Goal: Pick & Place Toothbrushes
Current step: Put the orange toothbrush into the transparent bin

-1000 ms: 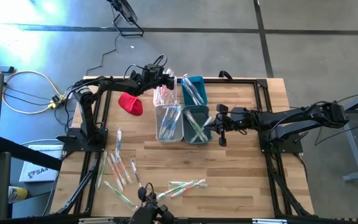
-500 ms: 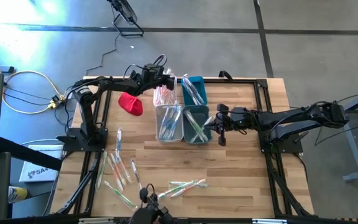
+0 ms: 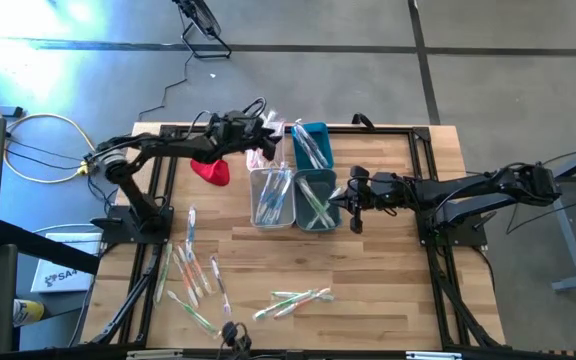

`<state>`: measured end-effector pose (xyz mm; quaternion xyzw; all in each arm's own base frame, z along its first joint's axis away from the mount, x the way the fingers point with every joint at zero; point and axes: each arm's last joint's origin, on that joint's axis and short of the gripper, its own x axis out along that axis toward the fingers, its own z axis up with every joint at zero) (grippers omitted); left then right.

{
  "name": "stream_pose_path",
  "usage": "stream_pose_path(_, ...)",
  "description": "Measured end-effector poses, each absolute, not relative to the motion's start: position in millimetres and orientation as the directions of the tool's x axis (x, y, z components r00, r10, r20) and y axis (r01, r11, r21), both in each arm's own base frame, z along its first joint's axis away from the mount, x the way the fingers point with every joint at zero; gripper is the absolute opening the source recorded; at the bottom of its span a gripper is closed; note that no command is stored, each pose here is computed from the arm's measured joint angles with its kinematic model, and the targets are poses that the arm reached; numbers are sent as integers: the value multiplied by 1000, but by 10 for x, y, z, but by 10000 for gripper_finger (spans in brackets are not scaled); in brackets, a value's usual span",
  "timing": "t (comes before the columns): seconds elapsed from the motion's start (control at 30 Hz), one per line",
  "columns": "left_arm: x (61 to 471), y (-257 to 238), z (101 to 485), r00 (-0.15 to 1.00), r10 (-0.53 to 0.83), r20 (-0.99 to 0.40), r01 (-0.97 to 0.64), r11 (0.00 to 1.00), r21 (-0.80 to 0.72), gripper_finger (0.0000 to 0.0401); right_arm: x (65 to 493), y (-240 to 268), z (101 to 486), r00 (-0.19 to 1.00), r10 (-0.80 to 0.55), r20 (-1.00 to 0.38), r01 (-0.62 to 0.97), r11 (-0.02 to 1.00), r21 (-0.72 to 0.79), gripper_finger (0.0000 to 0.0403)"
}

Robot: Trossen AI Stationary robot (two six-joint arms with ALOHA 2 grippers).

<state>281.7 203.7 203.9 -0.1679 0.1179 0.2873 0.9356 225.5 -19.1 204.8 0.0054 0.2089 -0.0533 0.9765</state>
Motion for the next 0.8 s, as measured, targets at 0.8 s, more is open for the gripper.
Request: stream_pose_path(0.8, 1551, 841, 1825, 908, 407, -100, -419, 881, -220, 188, 2268, -192, 2078, 920, -102, -378, 109, 994, -3, 2)
